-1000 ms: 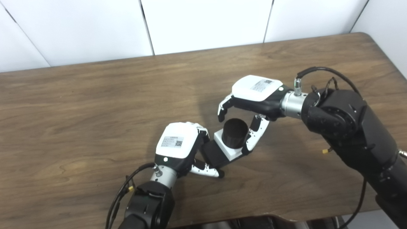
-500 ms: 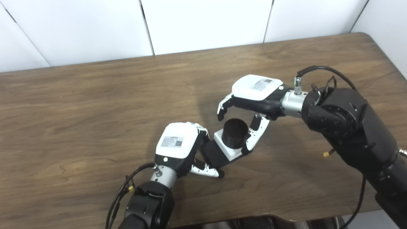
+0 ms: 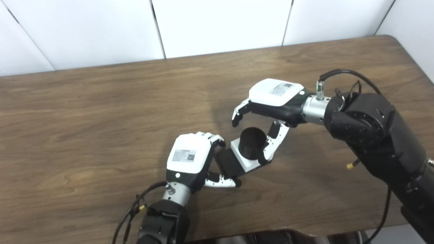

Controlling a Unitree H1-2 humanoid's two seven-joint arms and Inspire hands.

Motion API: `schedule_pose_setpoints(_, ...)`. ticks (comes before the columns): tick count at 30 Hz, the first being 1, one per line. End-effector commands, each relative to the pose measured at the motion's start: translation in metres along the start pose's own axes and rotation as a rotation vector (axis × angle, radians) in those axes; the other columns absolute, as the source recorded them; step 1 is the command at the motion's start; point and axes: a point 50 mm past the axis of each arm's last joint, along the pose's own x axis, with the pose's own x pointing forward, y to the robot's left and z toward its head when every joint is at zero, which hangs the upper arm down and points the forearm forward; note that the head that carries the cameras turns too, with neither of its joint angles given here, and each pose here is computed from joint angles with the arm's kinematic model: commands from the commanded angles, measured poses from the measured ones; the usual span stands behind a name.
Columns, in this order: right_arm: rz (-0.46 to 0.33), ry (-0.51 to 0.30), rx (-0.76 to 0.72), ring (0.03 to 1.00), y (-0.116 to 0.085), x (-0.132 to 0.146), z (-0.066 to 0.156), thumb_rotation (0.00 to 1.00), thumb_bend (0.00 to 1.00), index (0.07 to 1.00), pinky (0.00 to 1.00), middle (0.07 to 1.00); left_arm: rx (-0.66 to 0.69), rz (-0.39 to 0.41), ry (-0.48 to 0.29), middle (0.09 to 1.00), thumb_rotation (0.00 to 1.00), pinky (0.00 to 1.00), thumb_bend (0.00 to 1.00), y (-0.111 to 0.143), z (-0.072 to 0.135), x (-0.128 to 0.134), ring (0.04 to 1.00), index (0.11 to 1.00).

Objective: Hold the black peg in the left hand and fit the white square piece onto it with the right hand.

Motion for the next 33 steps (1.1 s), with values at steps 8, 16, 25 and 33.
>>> schedule_pose_setpoints(8,-0.083,0.005,-0.04,0.78,-0.019,-0.007,-0.002,0.42,0.99,0.74,0.72,0.762,-0.042,0.086,0.049,0.761,0.64,0.76,0.71,0.002,-0.002,0.003,0.782,0.705)
schedule_pose_setpoints(16,-0.082,0.009,-0.033,0.785,-0.019,-0.005,-0.002,0.44,0.99,0.757,0.72,0.767,-0.08,0.148,0.049,0.724,0.73,0.78,0.74,0.003,-0.003,0.003,0.772,0.696)
schedule_pose_setpoints(25,-0.093,0.002,-0.031,0.783,-0.022,0.01,-0.004,0.45,1.0,0.754,0.72,0.768,-0.127,0.023,0.036,0.775,0.77,0.78,0.87,0.018,-0.012,0.006,0.787,0.742)
schedule_pose_setpoints(33,-0.14,0.034,0.064,0.807,-0.028,0.009,-0.017,0.45,1.0,0.775,0.73,0.778,-0.155,0.129,0.04,0.818,0.74,0.77,0.93,0.041,-0.048,0.003,0.809,0.796)
